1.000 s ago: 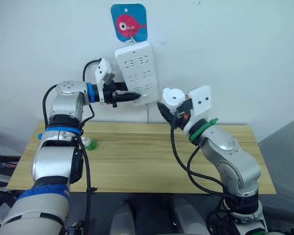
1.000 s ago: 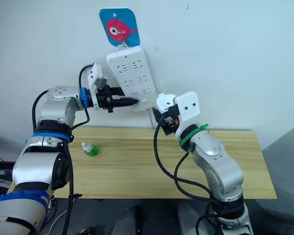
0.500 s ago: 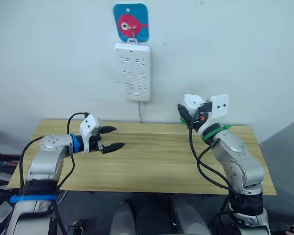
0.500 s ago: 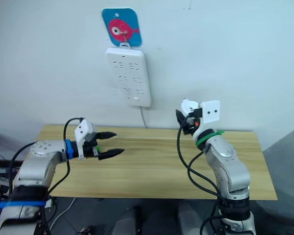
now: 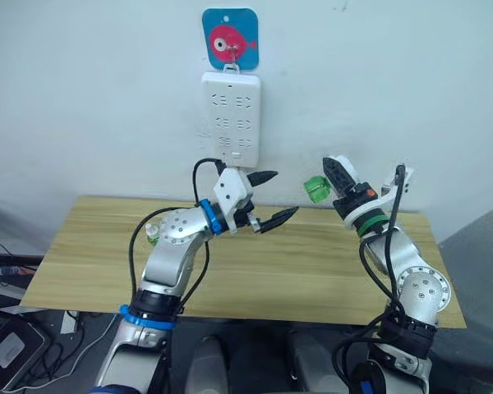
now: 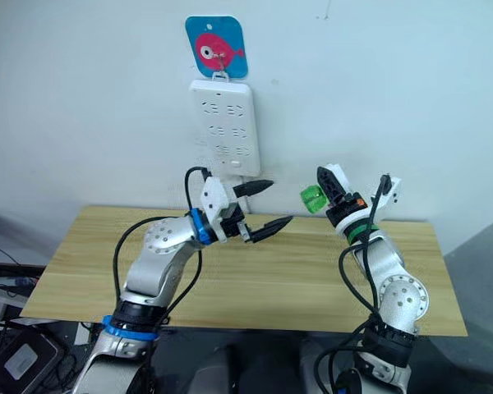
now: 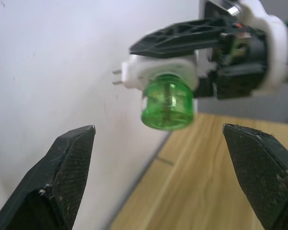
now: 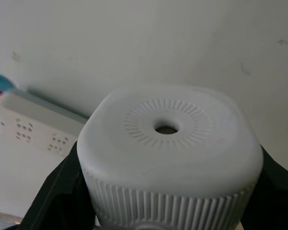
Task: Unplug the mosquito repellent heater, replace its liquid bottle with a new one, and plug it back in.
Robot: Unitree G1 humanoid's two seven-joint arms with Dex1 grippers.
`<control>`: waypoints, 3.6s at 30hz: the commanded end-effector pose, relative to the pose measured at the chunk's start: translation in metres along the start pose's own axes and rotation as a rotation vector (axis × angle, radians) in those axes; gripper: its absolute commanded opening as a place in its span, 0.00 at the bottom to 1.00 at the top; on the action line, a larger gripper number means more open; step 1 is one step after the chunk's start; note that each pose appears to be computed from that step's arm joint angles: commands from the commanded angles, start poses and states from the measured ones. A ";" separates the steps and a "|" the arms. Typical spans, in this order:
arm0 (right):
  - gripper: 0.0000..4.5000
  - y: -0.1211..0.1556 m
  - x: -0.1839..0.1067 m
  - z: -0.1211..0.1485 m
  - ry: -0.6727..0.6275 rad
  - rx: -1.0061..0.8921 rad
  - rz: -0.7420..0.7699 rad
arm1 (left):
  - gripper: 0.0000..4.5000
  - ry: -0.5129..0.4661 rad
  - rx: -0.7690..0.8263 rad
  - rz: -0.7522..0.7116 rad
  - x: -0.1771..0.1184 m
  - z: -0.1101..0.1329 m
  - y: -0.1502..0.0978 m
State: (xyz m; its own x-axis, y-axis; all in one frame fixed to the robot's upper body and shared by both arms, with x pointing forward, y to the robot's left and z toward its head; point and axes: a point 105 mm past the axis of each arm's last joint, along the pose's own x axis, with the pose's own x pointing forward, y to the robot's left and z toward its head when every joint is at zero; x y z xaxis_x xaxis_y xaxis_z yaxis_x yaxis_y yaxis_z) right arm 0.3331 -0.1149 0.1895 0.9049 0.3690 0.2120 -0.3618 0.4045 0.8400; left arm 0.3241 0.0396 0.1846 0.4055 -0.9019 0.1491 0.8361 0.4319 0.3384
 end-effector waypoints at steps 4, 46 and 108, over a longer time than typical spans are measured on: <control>0.69 0.033 0.000 0.003 0.000 0.096 0.120 | 0.99 -0.071 0.022 -0.004 0.018 0.010 -0.005; 0.69 0.041 -0.005 0.000 0.041 0.095 0.131 | 0.73 -0.140 -0.028 0.012 0.037 0.016 -0.006; 0.69 0.035 -0.007 -0.006 0.085 0.072 0.109 | 0.50 -0.149 -0.049 0.002 0.032 0.020 -0.009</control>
State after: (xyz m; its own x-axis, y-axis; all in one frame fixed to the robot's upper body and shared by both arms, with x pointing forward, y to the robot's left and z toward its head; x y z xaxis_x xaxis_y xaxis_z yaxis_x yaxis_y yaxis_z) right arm 0.3220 -0.1042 0.2047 0.8696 0.4405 0.2232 -0.3812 0.3117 0.8704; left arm 0.3280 0.0065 0.1876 0.3772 -0.8958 0.2352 0.8659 0.4312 0.2534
